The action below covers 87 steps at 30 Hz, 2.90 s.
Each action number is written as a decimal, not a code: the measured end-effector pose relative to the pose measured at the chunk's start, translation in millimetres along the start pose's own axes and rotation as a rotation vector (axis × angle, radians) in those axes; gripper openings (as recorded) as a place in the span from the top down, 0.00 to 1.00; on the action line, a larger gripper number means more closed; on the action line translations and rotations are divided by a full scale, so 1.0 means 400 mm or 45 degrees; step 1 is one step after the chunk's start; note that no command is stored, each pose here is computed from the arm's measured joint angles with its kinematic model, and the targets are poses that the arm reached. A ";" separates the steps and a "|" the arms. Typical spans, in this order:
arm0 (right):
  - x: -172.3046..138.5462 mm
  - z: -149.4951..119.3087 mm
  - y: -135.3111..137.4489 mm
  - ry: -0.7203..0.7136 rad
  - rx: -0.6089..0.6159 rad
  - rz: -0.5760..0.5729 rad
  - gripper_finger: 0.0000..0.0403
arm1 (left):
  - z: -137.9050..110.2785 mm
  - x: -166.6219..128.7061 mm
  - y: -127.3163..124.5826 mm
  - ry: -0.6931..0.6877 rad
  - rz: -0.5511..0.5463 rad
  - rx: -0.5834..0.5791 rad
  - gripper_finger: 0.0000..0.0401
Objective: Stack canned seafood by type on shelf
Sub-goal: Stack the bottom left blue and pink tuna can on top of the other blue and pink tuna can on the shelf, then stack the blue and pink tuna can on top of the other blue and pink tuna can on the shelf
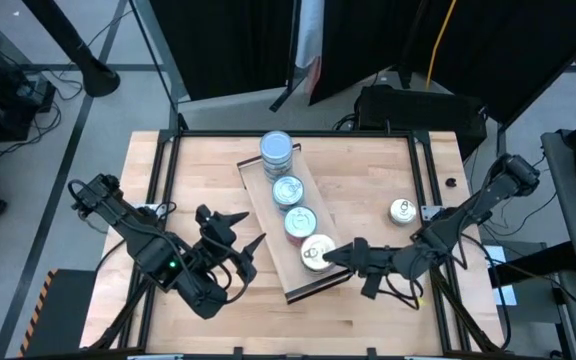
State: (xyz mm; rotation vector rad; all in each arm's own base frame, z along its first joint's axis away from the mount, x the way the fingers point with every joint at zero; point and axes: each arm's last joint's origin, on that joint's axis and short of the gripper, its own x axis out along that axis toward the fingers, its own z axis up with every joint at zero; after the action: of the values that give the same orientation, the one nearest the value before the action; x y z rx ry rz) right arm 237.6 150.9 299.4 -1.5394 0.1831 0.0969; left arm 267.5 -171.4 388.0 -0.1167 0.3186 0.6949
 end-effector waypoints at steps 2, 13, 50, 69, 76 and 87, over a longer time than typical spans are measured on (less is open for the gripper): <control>0.007 -0.003 0.003 0.005 0.019 0.008 0.53 | 0.000 0.000 0.000 -0.007 0.004 -0.001 0.27; 0.022 -0.019 0.001 -0.070 0.170 0.033 0.33 | -0.004 0.004 -0.006 -0.021 0.016 0.003 0.27; 0.053 -0.081 -0.034 -0.421 0.799 0.126 0.27 | -0.009 0.012 -0.014 -0.031 0.030 -0.005 0.27; -0.018 -0.055 -0.084 -0.441 0.966 -0.029 0.27 | -0.030 0.019 -0.038 -0.016 0.024 0.022 0.27; -0.205 -0.068 -0.131 0.049 1.312 -0.344 0.27 | -0.044 0.004 -0.049 -0.013 0.001 0.073 0.27; -0.345 -0.218 0.056 0.699 2.194 0.098 0.32 | -0.048 -0.006 -0.054 -0.022 -0.010 0.161 0.27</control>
State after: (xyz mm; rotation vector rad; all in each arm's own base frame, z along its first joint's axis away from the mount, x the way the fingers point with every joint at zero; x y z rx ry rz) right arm 92.9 71.8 300.2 0.1988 0.5656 -0.3607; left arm 274.8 -193.4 370.6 0.0087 0.3444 0.6657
